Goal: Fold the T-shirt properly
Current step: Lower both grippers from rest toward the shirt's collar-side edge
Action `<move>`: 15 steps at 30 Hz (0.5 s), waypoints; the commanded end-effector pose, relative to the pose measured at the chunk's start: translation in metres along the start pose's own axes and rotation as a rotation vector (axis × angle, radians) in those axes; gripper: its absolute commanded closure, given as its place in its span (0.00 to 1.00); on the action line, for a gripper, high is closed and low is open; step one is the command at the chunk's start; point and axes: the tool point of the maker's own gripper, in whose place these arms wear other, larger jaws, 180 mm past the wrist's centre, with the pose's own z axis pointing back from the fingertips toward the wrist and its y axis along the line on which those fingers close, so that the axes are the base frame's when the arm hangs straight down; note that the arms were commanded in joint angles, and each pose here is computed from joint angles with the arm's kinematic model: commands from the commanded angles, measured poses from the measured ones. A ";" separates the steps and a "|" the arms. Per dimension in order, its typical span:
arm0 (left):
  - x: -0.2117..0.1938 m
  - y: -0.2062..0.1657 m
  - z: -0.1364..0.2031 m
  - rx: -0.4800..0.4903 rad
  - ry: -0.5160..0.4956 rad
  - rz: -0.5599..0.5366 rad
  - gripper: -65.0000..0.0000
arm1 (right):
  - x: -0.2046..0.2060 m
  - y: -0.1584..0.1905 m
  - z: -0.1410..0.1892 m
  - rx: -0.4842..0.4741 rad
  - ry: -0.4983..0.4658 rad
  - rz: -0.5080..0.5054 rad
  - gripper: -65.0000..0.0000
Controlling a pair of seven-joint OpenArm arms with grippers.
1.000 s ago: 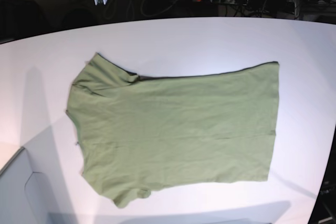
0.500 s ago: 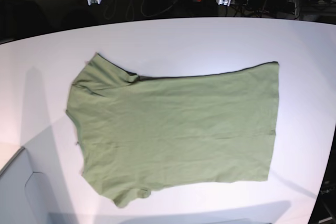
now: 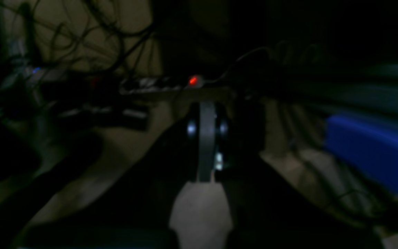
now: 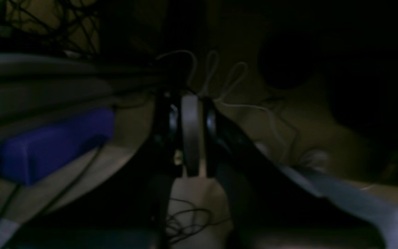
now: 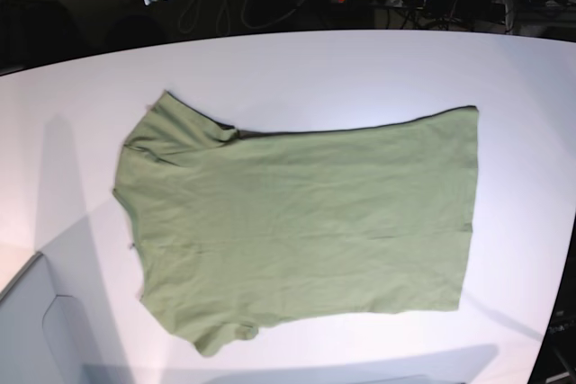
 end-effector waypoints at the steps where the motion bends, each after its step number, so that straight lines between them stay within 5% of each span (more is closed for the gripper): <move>1: 0.005 -0.002 0.006 -0.003 -0.025 0.002 1.00 | 0.007 0.002 0.009 0.003 -0.029 0.024 1.00; 9: 0.022 0.012 0.034 0.060 -0.085 0.042 1.00 | 0.052 0.009 0.053 -0.020 -0.146 0.117 1.00; 15: 0.064 0.018 0.053 0.084 -0.198 0.023 1.00 | 0.060 0.011 0.056 -0.012 -0.173 0.119 1.00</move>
